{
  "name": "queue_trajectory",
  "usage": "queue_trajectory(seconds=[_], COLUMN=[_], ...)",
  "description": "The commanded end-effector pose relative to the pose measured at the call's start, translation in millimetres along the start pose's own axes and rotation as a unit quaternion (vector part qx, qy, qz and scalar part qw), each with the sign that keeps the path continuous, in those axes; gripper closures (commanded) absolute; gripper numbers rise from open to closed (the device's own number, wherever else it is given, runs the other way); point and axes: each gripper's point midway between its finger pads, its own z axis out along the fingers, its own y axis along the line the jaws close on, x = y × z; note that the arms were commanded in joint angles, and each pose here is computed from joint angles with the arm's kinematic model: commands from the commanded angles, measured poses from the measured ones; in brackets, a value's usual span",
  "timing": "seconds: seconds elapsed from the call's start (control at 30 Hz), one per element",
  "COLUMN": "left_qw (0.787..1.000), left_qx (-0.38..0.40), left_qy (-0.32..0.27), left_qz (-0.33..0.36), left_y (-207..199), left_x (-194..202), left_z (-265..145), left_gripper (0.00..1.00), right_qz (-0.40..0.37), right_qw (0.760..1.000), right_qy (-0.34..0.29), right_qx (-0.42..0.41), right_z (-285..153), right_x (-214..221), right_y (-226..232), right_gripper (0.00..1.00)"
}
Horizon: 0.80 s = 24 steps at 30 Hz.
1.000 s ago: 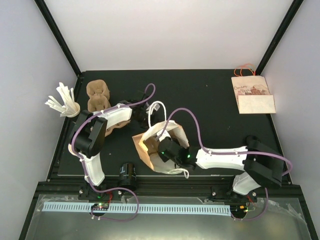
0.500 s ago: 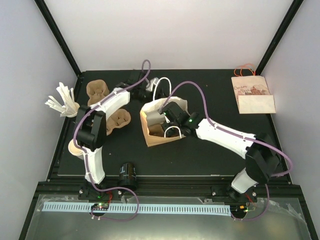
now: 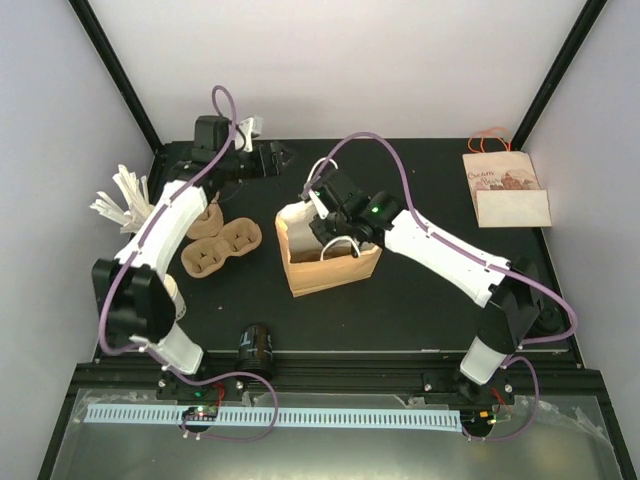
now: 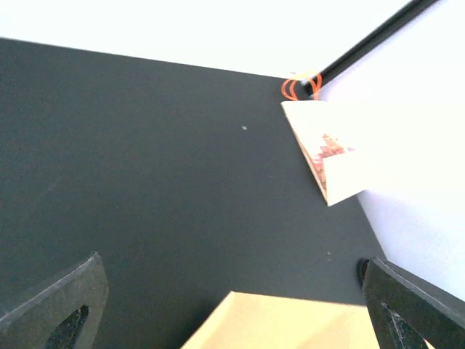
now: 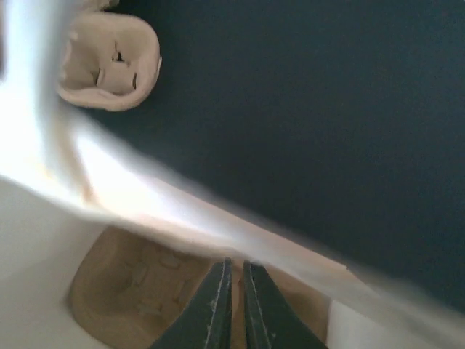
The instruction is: Pack the takeout coffee
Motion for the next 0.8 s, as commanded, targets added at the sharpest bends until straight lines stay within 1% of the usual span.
queue_trajectory(seconds=[0.0,0.13,0.2,0.27,0.37,0.43,0.57,0.63,0.67,0.7,0.77], left_qw=[0.998,0.995,0.993,0.989,0.985,0.984,0.983,0.981,0.980,0.977,0.971], left_qx=[0.032,0.027,0.028,0.049,0.063,0.055,0.013,0.020,0.030,0.042,0.058], left_qy=[-0.032,-0.049,-0.065,-0.083,-0.071,-0.055,-0.036,-0.025,-0.018,-0.007,0.019], left_qz=[0.045,0.078,0.094,0.116,0.143,0.158,0.178,0.190,0.198,0.210,0.230], left_y=[-30.6,-39.5,-44.3,-55.0,-64.4,-63.0,-46.3,-43.6,-45.2,-47.6,-50.4], left_x=[6.3,24.1,29.4,34.2,40.4,40.9,36.9,37.9,38.2,40.3,46.6], left_z=[-31.3,-61.5,-73.8,-85.4,-90.7,-89.6,-79.8,-70.2,-66.1,-61.3,-51.0], left_gripper=[0.01,0.01,0.01,0.01,0.01,0.01,0.02,0.03,0.05,0.06,0.08], right_qz=[-0.017,-0.017,-0.018,-0.021,-0.022,-0.023,-0.013,-0.002,0.003,0.009,0.018], right_qw=[0.999,0.997,0.995,0.991,0.984,0.978,0.967,0.960,0.958,0.956,0.954], right_qy=[-0.021,-0.059,-0.092,-0.125,-0.172,-0.198,-0.246,-0.271,-0.280,-0.285,-0.289], right_qx=[0.021,0.036,0.043,0.047,0.052,0.055,0.063,0.067,0.066,0.070,0.076], right_z=[-17.8,-40.0,-58.5,-79.1,-113.3,-135.8,-176.6,-197.0,-204.8,-211.9,-220.8], right_x=[-17.5,-42.3,-58.6,-73.8,-93.9,-101.5,-105.5,-102.8,-98.8,-92.2,-76.9], right_y=[-12.0,-19.6,-23.4,-25.6,-30.8,-33.0,-40.9,-45.5,-46.6,-49.5,-54.9], right_gripper=[0.93,0.93,0.93,0.92,0.92,0.91,0.90,0.86,0.83,0.75,0.66])
